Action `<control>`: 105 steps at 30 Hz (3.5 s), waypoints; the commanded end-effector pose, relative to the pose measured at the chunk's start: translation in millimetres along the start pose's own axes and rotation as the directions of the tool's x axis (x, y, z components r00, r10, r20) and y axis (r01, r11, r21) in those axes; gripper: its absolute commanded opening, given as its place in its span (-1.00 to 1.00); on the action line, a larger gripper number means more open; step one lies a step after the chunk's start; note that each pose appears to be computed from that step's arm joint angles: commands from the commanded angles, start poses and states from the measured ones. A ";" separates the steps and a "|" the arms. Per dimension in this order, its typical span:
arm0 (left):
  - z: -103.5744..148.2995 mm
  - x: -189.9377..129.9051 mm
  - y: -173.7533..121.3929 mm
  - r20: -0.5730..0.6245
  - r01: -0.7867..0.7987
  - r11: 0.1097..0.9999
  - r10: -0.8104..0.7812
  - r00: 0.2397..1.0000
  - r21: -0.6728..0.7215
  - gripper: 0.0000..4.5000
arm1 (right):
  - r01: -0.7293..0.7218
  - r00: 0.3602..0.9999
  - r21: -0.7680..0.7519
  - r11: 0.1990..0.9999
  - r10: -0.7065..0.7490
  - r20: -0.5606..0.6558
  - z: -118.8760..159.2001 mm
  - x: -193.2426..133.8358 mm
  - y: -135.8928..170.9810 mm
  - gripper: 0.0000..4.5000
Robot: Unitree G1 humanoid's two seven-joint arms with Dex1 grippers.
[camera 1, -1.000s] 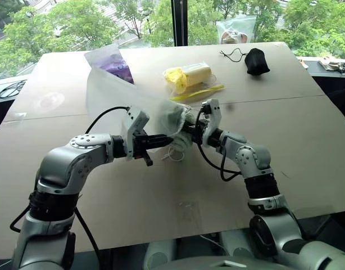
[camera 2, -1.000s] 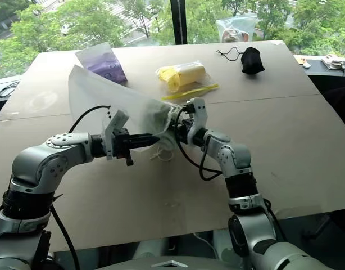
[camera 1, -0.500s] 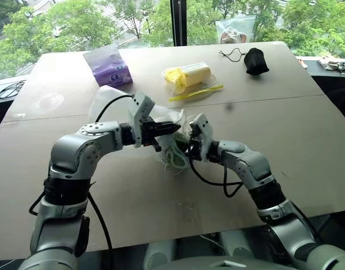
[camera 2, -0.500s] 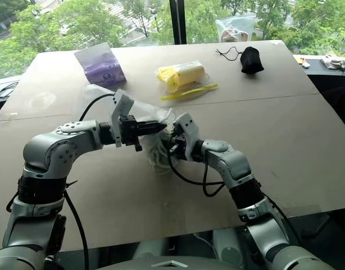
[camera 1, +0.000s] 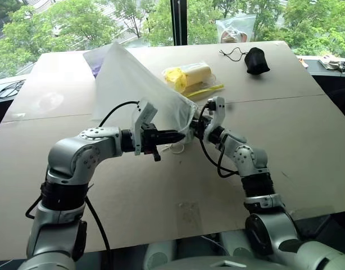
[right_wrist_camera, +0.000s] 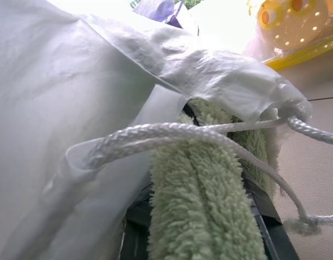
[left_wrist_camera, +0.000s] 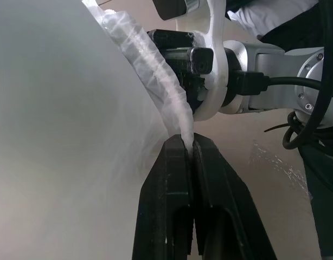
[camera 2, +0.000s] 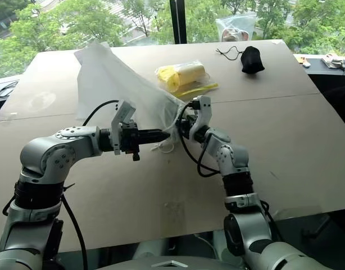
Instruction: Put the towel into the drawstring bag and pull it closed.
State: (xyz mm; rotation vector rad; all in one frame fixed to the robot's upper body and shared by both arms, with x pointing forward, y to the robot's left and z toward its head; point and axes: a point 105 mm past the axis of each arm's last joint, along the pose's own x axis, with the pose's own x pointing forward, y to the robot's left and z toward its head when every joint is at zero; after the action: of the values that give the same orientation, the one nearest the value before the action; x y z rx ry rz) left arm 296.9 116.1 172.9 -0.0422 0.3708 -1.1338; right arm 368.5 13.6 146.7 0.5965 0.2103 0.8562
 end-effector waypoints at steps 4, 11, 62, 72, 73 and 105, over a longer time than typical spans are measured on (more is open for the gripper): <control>20.4 3.4 -4.3 0.048 0.022 0.998 -0.025 0.999 0.061 -1.00 | -0.193 0.980 0.119 0.974 0.185 0.077 22.5 4.3 38.8 -0.97; 26.7 6.6 -11.6 0.061 0.081 0.996 -0.079 0.995 -0.032 -1.00 | -0.082 0.995 -0.109 0.991 0.088 0.053 25.0 -3.6 24.2 -0.97; 46.2 34.5 -21.6 0.230 0.100 0.980 -0.058 0.971 -0.174 -1.00 | 0.005 0.986 -0.105 0.994 0.013 0.165 42.7 -40.5 20.2 -0.98; 27.9 35.8 -36.7 0.144 0.138 0.985 -0.122 0.982 -0.107 -1.00 | -0.102 0.972 0.162 0.982 0.064 0.225 59.6 -43.2 29.1 -0.98; 32.4 35.3 -37.3 0.151 0.149 0.984 -0.133 0.980 -0.100 -1.00 | -0.110 0.971 0.168 0.980 0.070 0.227 62.6 -47.2 30.7 -0.98; 13.0 27.9 22.4 0.059 -0.048 0.994 0.054 0.997 -0.100 -1.00 | 0.068 0.988 -0.034 0.997 -0.072 -0.136 -14.8 -48.8 -8.3 -0.98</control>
State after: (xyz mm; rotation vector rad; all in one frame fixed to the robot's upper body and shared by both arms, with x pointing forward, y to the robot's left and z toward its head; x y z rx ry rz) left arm 330.1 101.5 161.3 -0.1823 0.4204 -1.0339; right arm 340.1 -27.2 114.1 0.5629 0.4032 0.7592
